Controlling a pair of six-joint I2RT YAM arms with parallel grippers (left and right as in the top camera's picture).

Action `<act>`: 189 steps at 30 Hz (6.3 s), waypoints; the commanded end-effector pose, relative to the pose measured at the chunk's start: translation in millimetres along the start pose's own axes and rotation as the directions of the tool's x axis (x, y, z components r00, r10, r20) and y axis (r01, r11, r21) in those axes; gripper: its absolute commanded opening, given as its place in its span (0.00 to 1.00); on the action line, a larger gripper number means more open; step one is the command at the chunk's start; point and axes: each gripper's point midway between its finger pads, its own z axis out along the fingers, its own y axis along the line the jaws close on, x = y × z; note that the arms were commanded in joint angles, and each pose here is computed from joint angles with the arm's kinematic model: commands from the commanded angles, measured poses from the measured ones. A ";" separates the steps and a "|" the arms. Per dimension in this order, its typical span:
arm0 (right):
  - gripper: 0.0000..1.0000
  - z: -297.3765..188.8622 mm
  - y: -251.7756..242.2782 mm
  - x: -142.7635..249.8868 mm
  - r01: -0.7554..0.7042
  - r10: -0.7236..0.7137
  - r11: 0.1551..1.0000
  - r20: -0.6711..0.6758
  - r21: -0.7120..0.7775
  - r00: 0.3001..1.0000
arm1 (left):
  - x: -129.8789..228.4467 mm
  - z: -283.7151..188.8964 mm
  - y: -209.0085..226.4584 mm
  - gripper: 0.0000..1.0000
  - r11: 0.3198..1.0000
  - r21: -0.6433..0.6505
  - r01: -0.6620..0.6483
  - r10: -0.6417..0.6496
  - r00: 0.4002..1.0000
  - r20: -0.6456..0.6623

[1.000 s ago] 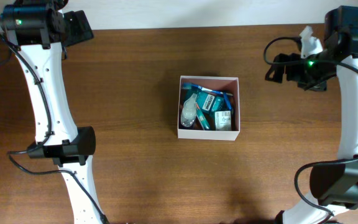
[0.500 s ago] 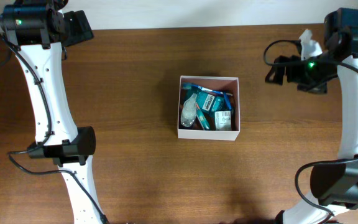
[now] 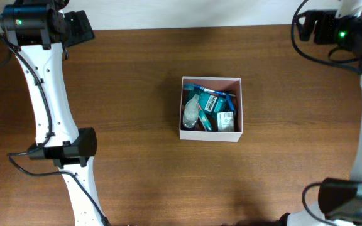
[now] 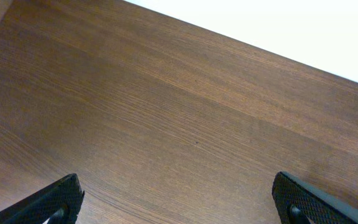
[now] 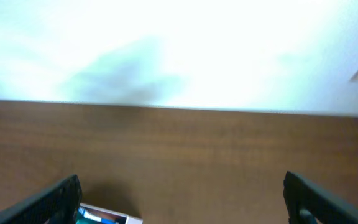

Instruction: Pack container

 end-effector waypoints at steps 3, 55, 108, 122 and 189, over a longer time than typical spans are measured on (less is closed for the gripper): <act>0.99 -42.3 26.5 -35.4 0.201 -0.203 0.979 0.127 0.030 0.971 | -1.5 -9.3 -0.3 0.99 1.000 0.010 0.011 -0.011 1.000 0.014; 0.99 -112.8 89.3 110.8 0.183 -0.275 0.961 0.652 0.207 0.706 | -1.5 -9.3 -0.3 0.99 1.000 0.010 0.011 -0.011 1.000 0.014; 0.99 -85.0 91.0 288.0 0.210 -0.251 0.968 0.497 0.138 0.831 | -1.6 -9.5 -0.3 0.99 1.000 0.010 0.011 -0.011 1.000 0.014; 0.99 -75.9 82.8 305.1 0.195 -0.244 0.968 0.423 0.156 0.873 | -1.5 -9.3 -0.3 0.99 1.000 0.010 0.011 -0.011 1.000 0.014; 0.99 -75.9 82.9 305.1 0.195 -0.244 0.968 0.423 0.155 0.873 | -1.5 -9.6 -0.6 0.99 1.000 0.011 0.011 -0.011 1.000 0.015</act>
